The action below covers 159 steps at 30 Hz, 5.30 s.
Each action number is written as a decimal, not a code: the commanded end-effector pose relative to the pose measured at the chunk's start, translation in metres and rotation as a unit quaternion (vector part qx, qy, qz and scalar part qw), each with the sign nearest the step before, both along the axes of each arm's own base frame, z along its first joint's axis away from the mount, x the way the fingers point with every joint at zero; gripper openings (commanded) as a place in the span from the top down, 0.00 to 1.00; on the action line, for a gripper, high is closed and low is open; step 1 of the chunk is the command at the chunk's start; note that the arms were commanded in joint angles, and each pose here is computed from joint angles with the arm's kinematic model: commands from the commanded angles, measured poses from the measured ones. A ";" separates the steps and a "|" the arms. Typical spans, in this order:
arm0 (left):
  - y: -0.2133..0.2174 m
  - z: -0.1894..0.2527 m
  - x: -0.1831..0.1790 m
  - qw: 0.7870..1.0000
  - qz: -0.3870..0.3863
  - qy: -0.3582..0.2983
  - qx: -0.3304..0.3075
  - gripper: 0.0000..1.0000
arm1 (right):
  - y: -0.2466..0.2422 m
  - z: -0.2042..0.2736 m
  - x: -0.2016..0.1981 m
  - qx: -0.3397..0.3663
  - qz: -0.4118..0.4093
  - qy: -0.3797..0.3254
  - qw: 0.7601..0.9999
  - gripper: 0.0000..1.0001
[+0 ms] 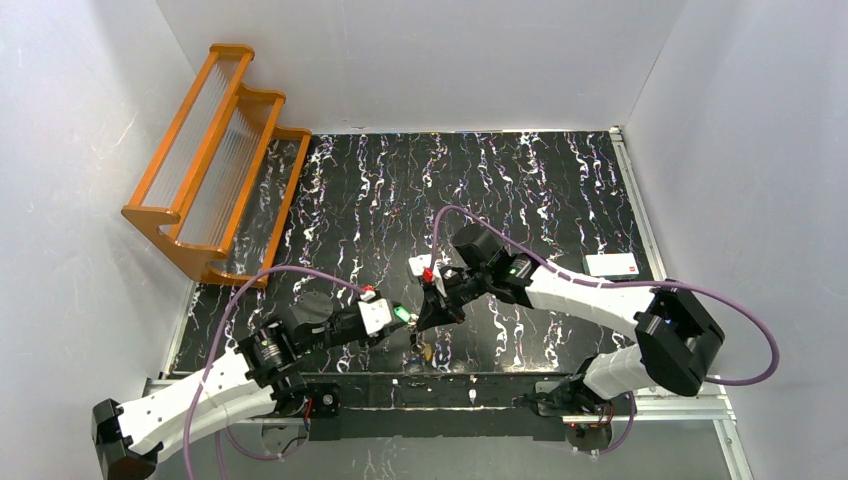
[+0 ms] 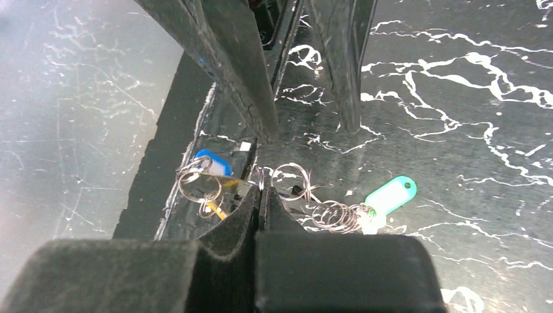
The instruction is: Put the keys on the keyring
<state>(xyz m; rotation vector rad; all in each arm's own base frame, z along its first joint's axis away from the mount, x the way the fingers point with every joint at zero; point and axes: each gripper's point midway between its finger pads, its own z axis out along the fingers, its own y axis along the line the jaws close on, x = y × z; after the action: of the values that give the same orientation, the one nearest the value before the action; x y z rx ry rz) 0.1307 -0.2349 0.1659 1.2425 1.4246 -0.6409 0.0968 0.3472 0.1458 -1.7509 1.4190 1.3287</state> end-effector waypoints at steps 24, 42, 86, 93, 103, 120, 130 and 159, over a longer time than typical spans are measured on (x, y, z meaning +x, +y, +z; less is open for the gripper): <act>-0.015 -0.003 -0.016 0.997 -0.024 0.072 -0.032 0.64 | 0.019 0.006 0.003 0.003 0.002 0.033 0.999 0.99; -0.017 -0.022 -0.022 0.990 -0.015 0.139 -0.012 0.79 | 0.023 0.013 0.000 0.016 0.009 0.025 1.000 0.99; -0.012 -0.039 -0.003 0.980 0.071 0.186 0.001 1.00 | 0.020 0.041 0.029 0.073 -0.089 -0.064 0.991 0.58; -0.015 -0.019 0.004 0.980 0.074 0.140 -0.121 1.00 | 0.014 0.047 0.031 0.102 -0.118 -0.071 0.985 0.54; -0.003 0.007 0.009 0.960 0.079 0.076 -0.257 1.00 | 0.010 0.043 0.018 0.114 -0.101 -0.041 0.987 0.58; -0.007 0.021 0.005 0.952 0.061 0.071 -0.291 1.00 | 0.019 0.034 0.019 0.108 -0.096 -0.014 0.989 0.77; -0.007 0.025 0.004 0.951 0.057 0.070 -0.296 1.00 | 0.019 0.040 0.026 0.109 -0.112 -0.030 0.987 0.99; 0.004 0.046 0.026 0.930 0.131 0.090 -0.331 0.02 | 0.000 0.075 0.082 0.105 -0.167 -0.084 0.977 0.99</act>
<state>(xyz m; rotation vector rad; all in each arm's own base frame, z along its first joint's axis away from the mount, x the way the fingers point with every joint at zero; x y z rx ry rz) 0.1516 -0.2359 0.1871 0.5449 1.3613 -0.9534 0.1594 0.3463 0.1820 -1.4336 1.4493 1.0761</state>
